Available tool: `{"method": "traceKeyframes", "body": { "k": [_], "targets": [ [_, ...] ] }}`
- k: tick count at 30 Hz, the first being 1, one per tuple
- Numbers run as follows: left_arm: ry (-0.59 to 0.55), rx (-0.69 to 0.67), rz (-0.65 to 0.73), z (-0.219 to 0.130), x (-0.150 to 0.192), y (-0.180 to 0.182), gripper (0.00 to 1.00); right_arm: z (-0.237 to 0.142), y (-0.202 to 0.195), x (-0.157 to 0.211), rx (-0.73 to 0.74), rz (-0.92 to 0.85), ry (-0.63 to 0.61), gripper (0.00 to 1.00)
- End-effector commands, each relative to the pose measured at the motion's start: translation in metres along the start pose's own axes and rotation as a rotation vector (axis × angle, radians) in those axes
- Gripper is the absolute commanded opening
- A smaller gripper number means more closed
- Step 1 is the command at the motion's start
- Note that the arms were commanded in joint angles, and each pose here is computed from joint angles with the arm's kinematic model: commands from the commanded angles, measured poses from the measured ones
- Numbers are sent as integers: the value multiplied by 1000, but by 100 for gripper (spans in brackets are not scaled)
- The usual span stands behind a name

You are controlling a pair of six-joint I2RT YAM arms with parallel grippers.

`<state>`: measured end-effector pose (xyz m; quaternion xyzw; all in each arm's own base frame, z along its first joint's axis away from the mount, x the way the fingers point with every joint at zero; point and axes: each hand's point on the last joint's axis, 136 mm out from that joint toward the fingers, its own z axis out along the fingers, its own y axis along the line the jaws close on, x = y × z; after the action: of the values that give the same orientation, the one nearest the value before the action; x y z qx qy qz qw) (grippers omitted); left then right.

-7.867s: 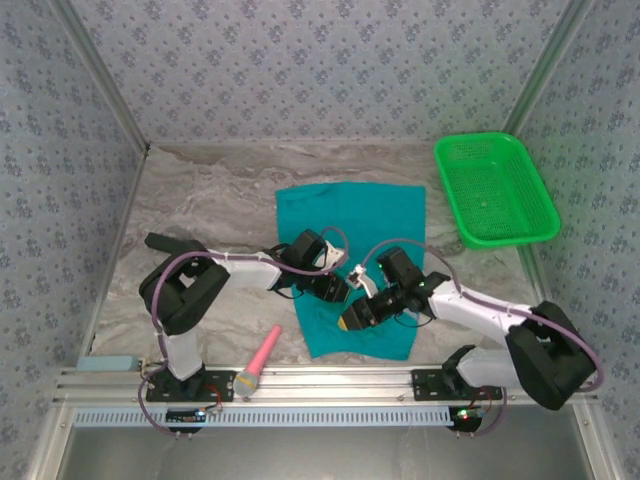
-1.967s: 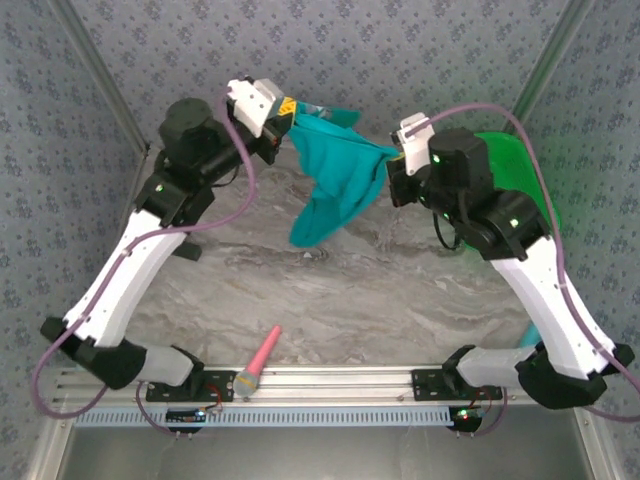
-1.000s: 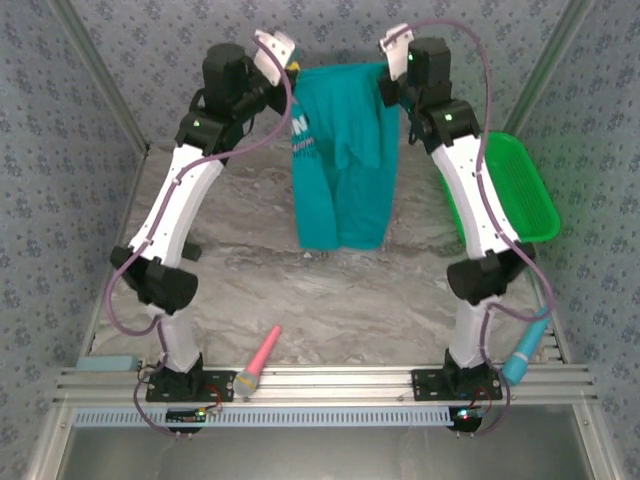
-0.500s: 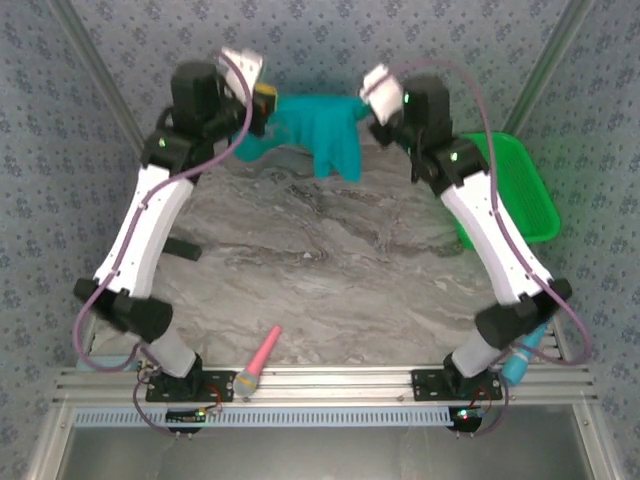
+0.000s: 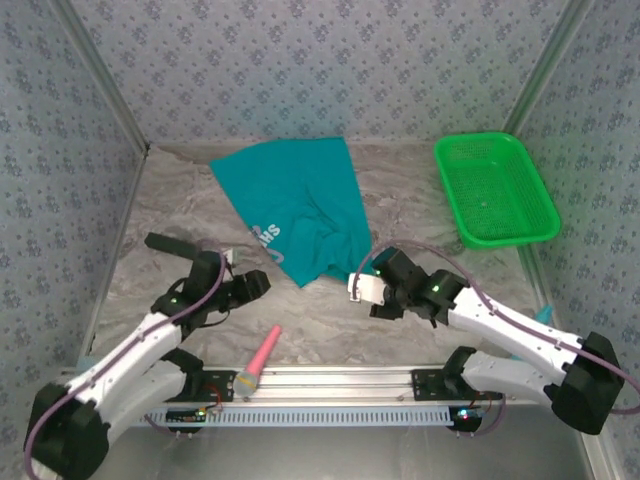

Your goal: Fold the inside-out t-shirt

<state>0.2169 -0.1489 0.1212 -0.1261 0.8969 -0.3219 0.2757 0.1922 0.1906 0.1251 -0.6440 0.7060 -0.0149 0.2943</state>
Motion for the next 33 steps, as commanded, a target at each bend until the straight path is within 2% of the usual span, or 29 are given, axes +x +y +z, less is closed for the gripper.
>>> {"method": "traceKeyframes", "body": {
  "k": [1,5,9,16,19,24,29,33],
  "targets": [
    [-137,-47,66,-28,-38,-15,63,-3,-20,-36,27,-34,-120,63],
    [-121,-56,111,-15,-60,-32,62,20,-14,-88,-106,-118,-279,62],
    [-49,-96,97,10,-73,-30,61,57,-30,-127,-116,-140,-343,62],
    [46,-125,102,37,-94,-22,62,106,-39,-183,-270,-186,-423,61],
    [68,-130,108,45,-97,-19,61,127,-26,-181,-334,-207,-397,59],
    [115,-141,126,60,-96,-14,62,156,-5,-157,-387,-215,-301,57],
    [136,-157,154,72,-97,-9,62,168,5,-141,-401,-171,-246,52],
    [146,-153,169,79,-98,-8,62,174,11,-126,-406,-139,-177,35]
  ]
}}
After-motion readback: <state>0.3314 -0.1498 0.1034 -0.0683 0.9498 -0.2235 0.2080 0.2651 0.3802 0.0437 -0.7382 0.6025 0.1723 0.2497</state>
